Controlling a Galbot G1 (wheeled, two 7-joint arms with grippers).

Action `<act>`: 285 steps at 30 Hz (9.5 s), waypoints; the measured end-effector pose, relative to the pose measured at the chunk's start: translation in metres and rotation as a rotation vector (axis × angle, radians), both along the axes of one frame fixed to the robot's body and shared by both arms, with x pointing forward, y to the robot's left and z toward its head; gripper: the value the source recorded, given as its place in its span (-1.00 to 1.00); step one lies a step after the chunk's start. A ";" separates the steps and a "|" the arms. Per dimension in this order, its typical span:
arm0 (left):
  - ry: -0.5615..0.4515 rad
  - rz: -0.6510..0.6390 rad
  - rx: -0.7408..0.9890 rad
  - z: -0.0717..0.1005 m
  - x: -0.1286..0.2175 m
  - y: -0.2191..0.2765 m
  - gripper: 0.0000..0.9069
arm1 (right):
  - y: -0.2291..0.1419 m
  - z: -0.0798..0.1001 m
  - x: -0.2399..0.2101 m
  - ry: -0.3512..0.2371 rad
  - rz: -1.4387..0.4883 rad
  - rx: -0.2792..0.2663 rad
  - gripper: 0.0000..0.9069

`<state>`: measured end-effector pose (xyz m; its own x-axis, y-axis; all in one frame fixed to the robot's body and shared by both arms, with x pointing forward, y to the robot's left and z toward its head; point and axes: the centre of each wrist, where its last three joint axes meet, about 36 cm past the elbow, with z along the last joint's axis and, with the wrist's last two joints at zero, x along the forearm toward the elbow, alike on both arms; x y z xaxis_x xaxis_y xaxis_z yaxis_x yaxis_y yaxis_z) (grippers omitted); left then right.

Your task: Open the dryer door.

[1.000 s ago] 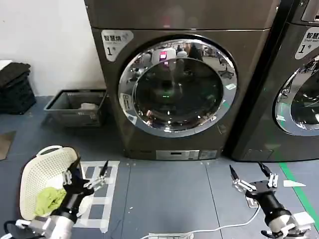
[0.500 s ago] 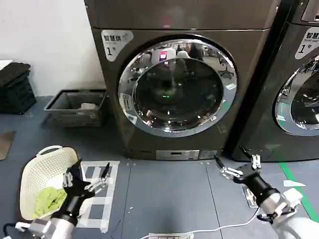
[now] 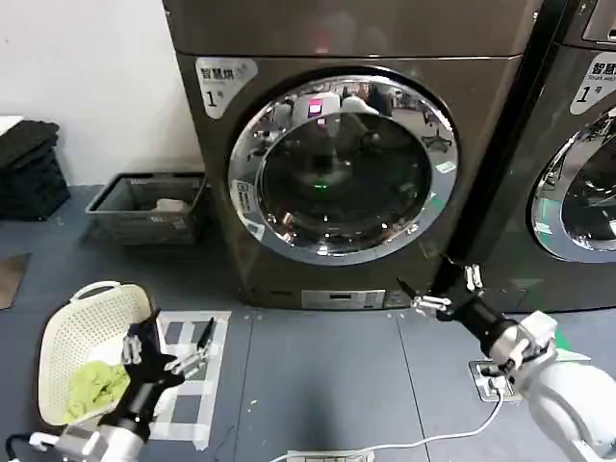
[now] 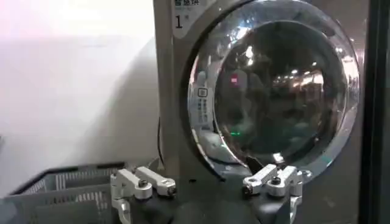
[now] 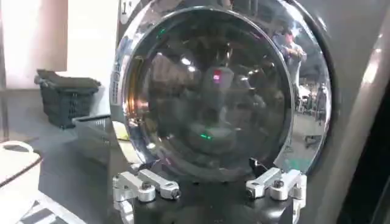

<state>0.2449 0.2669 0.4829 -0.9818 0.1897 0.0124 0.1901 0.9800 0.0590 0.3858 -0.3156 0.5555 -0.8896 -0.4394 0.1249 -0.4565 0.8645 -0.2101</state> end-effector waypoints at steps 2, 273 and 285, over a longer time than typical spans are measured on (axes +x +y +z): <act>0.000 0.001 0.001 0.000 0.000 0.000 1.00 | 0.002 0.003 0.006 0.002 0.005 -0.002 1.00; -0.021 -0.012 -0.050 0.013 -0.004 -0.006 1.00 | 0.178 0.016 0.191 -0.013 1.024 -0.143 1.00; -0.035 -0.060 -0.080 0.024 0.010 0.004 1.00 | 0.129 0.020 0.166 -0.043 1.076 -0.140 1.00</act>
<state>0.2546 0.2709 0.5072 -0.9683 0.2468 -0.0391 0.2474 0.9689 -0.0108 0.5520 -0.1868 0.5758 -0.0517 -0.9758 0.2126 -0.9505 -0.0172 -0.3102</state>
